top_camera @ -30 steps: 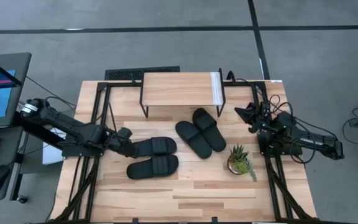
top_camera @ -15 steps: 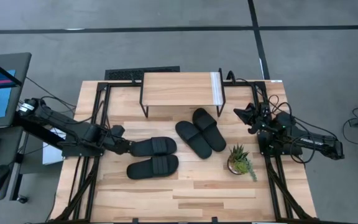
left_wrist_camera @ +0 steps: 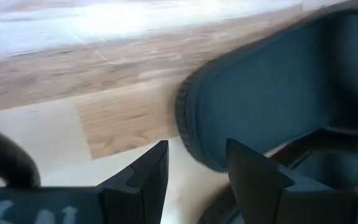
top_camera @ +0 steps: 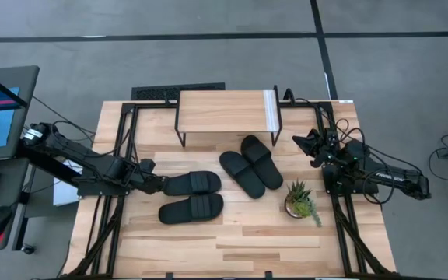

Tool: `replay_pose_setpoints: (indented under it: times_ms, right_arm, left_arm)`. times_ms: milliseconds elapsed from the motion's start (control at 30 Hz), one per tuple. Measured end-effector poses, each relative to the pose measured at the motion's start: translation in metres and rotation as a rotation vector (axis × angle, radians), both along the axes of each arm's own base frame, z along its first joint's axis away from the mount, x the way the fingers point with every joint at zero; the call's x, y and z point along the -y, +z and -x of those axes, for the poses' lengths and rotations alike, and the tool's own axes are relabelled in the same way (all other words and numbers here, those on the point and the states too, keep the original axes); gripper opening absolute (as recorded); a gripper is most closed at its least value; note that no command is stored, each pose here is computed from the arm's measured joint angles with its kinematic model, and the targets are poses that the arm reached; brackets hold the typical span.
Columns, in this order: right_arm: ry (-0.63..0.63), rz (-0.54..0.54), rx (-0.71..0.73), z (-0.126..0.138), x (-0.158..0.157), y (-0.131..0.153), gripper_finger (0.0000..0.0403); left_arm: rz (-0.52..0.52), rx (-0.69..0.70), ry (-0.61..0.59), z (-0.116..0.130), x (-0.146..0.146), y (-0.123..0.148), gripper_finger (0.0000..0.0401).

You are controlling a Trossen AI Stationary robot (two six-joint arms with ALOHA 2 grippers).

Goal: Pick and place slides into the shelf
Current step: Put the black slipper on the shelf

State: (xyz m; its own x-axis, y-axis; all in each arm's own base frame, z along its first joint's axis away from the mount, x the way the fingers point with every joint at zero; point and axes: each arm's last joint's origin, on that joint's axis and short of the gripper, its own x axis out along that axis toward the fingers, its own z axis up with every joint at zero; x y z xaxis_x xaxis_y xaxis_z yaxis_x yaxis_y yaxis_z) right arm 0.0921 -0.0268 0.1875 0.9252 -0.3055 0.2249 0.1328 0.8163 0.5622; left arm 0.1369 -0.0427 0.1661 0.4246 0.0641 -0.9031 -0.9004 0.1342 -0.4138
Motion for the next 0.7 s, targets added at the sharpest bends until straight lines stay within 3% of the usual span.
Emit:
replay_pose_setpoints:
  times_ms: [200, 700]
  right_arm:
    - [0.0, 0.0, 0.0, 0.0, 0.0, 0.0, 0.0]
    - [0.0, 0.0, -0.001, 0.0, 0.0, -0.0001, 0.0]
  left_arm:
    - [-0.006, 0.061, 0.017, -0.0071, -0.0029, -0.0014, 0.015]
    - [-0.014, 0.011, -0.044, -0.0093, -0.0061, -0.0056, 0.015]
